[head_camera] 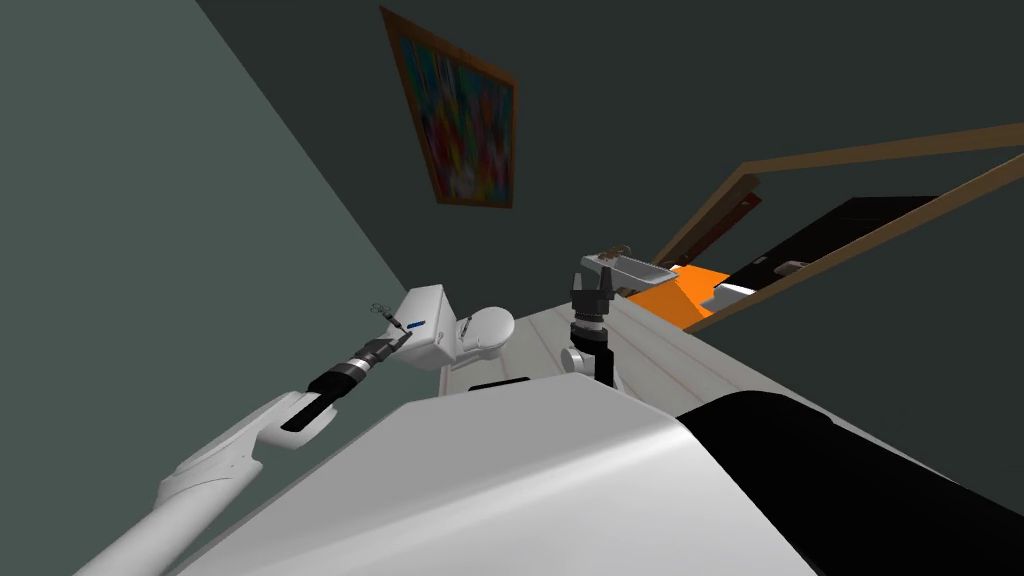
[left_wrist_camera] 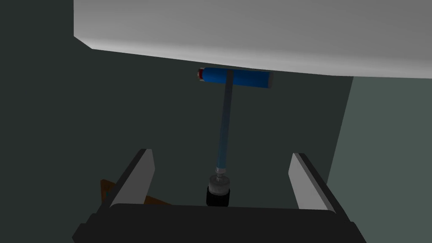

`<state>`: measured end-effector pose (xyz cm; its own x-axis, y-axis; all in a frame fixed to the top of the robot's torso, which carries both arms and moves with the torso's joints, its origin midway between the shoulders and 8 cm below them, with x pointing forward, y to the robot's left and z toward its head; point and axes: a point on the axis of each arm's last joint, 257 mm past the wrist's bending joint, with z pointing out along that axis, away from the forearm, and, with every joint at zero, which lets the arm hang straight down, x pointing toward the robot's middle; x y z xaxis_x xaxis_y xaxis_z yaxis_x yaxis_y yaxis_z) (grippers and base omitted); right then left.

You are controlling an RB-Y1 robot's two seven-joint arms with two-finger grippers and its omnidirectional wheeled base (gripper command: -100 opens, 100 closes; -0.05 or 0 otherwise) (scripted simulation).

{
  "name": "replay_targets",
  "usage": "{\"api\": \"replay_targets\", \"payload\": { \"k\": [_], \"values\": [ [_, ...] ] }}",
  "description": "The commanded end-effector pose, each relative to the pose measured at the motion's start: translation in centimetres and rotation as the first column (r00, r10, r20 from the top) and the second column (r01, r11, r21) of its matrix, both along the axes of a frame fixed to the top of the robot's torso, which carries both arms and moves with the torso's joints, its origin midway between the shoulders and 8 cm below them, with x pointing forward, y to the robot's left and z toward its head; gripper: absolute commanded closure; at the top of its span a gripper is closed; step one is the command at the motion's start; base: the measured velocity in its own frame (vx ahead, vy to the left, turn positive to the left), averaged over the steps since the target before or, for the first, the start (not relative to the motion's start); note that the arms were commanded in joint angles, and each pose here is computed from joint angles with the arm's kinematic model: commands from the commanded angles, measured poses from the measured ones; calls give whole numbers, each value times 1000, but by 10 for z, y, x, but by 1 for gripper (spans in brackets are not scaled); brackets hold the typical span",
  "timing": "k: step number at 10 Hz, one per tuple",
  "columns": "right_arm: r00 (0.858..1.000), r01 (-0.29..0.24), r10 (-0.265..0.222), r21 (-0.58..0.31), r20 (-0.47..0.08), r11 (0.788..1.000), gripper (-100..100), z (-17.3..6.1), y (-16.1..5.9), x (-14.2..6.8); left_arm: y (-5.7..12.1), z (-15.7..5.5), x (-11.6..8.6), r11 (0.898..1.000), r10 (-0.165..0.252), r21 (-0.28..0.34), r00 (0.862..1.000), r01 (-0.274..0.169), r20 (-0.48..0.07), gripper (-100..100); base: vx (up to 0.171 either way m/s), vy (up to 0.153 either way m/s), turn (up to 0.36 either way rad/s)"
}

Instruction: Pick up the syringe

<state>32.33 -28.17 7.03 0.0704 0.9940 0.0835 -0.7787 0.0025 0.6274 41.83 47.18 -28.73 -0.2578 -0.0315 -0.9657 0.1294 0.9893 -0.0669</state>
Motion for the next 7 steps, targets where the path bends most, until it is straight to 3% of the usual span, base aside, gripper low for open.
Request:
{"api": "replay_targets", "payload": {
  "k": [1,2,4,6,7],
  "values": [
    [1000,0,0,0,0,1000,0,0,0,0,4,7,15,1000,6,2,1000,-6,18,-100,-15,-5,12],
    [1000,0,0,0,0,1000,0,0,0,0,1,-6,18,1000,-2,-1,1000,2,-15,-100,-99,-19,-112],
    [1000,0,0,0,0,1000,0,0,0,0,11,0,32,1000,17,5,1000,-17,-1,-100,-98,-12,-24],
    [1000,0,0,0,0,1000,0,0,0,0,12,8,43,1000,18,5,1000,-18,17,-100,1,5,5],
    [1000,0,0,0,0,1000,0,0,0,0,14,-4,48,1000,21,9,1000,-21,-16,-100,-61,-2,-108]
  ]
}}
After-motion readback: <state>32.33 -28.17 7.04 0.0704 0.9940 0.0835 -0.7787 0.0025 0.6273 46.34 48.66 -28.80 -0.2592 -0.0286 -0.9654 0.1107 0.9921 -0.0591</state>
